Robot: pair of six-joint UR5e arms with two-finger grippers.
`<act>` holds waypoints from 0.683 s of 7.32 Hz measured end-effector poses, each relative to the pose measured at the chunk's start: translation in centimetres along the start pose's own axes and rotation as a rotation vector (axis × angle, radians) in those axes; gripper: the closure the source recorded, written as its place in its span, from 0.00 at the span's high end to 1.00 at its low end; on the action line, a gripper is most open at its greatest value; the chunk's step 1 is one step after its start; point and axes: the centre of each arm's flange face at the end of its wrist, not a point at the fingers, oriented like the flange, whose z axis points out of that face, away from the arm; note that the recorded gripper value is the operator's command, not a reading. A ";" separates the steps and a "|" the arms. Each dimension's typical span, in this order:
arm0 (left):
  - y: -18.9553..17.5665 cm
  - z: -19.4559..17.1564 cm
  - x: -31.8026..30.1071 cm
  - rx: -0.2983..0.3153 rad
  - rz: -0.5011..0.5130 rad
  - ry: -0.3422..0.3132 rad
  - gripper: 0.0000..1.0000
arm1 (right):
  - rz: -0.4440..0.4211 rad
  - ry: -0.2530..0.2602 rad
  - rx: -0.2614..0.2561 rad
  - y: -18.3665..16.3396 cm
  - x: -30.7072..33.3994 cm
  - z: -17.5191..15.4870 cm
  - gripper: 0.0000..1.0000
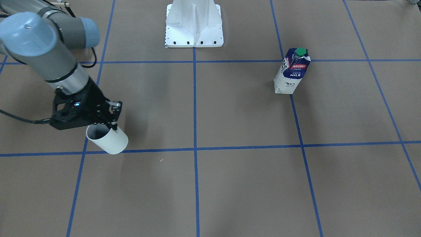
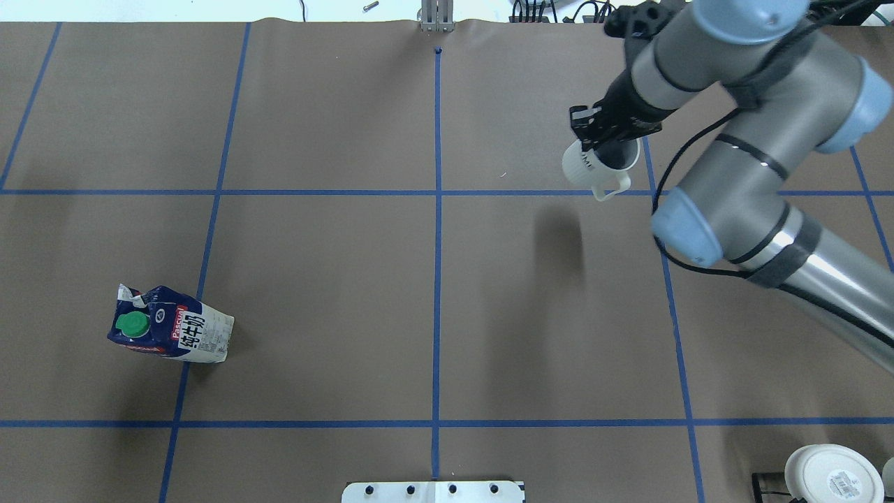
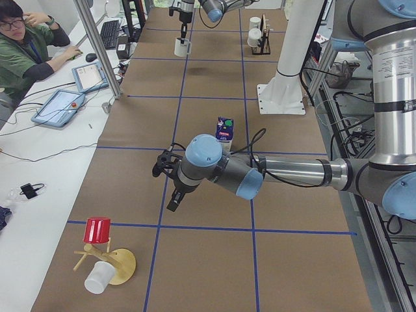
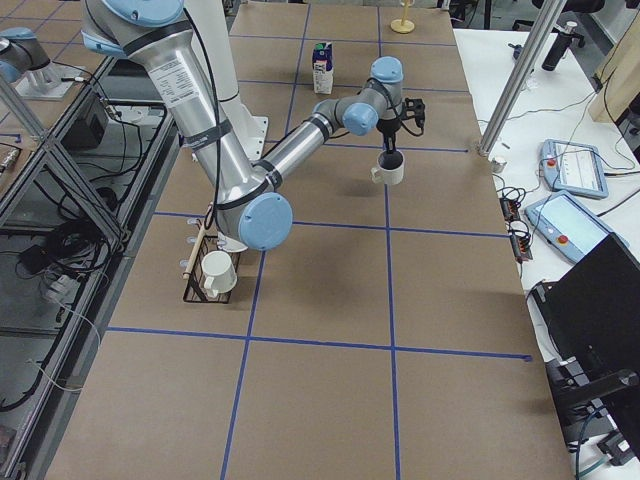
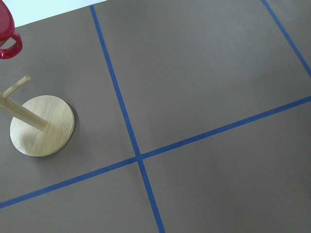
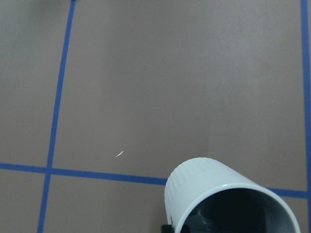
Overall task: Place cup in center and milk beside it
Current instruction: 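Carry the white mug with the right gripper to the table center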
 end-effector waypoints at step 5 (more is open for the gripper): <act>0.2 0.5 -0.4 -0.010 -0.008 0.002 0.98 | 0.124 0.188 -0.157 8.2 -19.4 4.9 0.00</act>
